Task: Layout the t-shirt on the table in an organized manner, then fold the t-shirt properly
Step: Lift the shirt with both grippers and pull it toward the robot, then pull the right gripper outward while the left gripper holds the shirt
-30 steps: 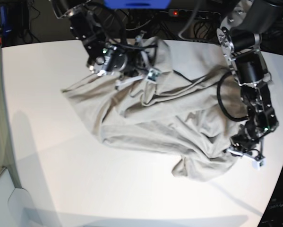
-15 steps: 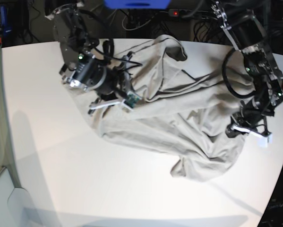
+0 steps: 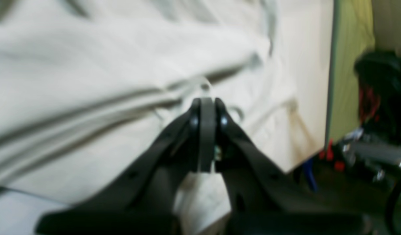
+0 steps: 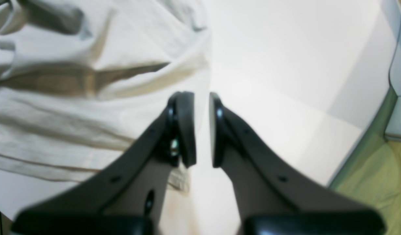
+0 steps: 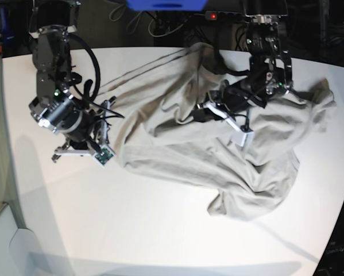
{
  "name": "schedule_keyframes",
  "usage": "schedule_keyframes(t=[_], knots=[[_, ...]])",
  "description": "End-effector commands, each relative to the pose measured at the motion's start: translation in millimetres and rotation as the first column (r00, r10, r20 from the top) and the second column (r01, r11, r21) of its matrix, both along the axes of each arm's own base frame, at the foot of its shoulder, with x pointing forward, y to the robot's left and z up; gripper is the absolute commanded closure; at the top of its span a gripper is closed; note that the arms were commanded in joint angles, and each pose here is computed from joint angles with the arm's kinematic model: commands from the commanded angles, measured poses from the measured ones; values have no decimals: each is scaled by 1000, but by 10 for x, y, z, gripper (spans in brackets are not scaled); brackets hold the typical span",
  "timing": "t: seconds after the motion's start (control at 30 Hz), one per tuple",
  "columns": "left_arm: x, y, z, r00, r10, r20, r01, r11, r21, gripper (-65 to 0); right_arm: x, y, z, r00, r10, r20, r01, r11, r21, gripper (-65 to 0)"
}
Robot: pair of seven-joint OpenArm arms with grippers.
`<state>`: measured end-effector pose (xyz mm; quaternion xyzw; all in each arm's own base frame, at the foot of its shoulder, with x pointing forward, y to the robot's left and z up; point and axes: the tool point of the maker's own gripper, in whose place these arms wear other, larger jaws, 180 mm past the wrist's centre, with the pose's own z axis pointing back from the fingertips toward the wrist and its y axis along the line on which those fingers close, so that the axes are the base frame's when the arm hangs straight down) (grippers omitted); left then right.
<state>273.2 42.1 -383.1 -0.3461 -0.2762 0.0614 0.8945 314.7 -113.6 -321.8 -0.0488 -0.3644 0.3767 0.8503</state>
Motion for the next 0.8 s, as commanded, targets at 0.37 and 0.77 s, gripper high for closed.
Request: schedule_keyframes(t=[0.37, 0.77], knots=[[-371, 613, -568, 994, -1, -112, 49, 905, 424, -1, 89, 21, 148, 999, 13, 52, -13, 1000, 12, -66], [-469, 2037, -652, 969, 199, -148, -60, 768, 637, -1, 383, 168, 438, 991, 11, 134, -18, 998, 57, -66]])
